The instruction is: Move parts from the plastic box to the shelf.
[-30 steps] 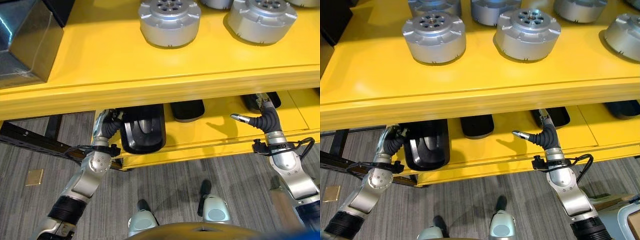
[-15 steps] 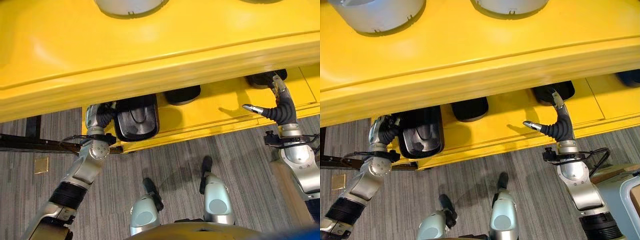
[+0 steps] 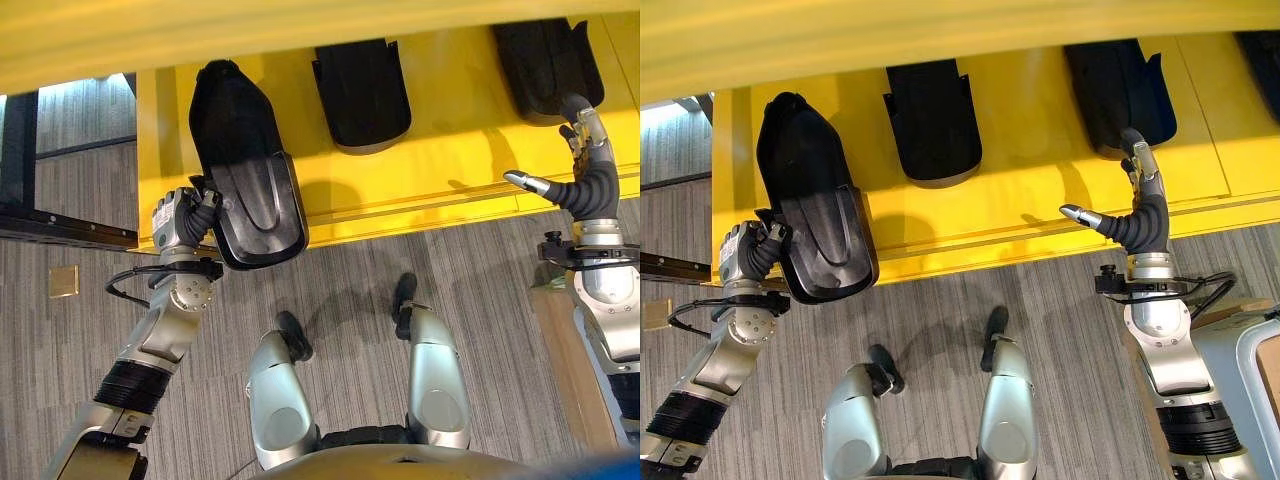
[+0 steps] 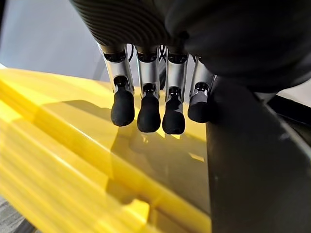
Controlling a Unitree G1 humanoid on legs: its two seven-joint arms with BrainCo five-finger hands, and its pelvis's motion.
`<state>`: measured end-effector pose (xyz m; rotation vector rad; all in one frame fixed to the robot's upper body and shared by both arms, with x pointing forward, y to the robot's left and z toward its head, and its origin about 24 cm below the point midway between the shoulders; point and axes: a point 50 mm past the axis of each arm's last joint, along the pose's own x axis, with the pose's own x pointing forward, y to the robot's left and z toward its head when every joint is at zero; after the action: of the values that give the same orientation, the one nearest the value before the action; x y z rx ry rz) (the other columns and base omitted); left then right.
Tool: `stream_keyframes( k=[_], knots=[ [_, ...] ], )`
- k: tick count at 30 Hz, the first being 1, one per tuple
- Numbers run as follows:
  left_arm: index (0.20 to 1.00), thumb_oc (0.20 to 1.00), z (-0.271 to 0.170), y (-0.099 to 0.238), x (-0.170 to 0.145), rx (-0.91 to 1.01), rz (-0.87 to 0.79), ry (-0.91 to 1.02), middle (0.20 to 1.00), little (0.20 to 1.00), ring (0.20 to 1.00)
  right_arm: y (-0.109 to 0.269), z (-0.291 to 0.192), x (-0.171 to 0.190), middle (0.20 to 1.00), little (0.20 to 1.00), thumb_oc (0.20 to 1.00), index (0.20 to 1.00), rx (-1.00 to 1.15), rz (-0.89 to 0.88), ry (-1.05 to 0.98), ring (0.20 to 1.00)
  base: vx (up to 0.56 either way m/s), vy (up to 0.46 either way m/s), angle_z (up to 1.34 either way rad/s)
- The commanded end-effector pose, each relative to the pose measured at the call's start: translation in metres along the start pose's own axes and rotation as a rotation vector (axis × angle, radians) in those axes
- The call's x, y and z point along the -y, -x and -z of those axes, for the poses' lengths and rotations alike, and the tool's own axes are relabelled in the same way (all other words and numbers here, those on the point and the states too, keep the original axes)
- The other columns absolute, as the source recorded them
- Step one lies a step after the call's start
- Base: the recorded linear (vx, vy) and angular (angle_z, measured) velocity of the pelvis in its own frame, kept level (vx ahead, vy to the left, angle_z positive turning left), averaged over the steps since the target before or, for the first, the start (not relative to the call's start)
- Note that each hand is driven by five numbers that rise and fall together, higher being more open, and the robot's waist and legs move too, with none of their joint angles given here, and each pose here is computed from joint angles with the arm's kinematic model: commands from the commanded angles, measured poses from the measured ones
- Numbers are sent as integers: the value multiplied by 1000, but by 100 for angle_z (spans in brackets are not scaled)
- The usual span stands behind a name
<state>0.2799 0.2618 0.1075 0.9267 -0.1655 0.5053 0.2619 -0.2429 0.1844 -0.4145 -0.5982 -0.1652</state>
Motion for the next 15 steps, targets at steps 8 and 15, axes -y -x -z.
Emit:
stream_keyframes(
  k=[8, 15],
  knots=[
    [200, 200, -5, -33, -68, 58, -319, -162, 200, 200, 200, -12, -18, 21, 1000, 1000, 1000, 1000, 99, 40, -6, 1000, -45, 24, 2],
    [200, 200, -14, -53, -94, 113, -367, -324, 200, 200, 200, -13, -15, 22, 1000, 1000, 1000, 1000, 59, -40, 14, 1000, 78, 46, 1]
  ],
)
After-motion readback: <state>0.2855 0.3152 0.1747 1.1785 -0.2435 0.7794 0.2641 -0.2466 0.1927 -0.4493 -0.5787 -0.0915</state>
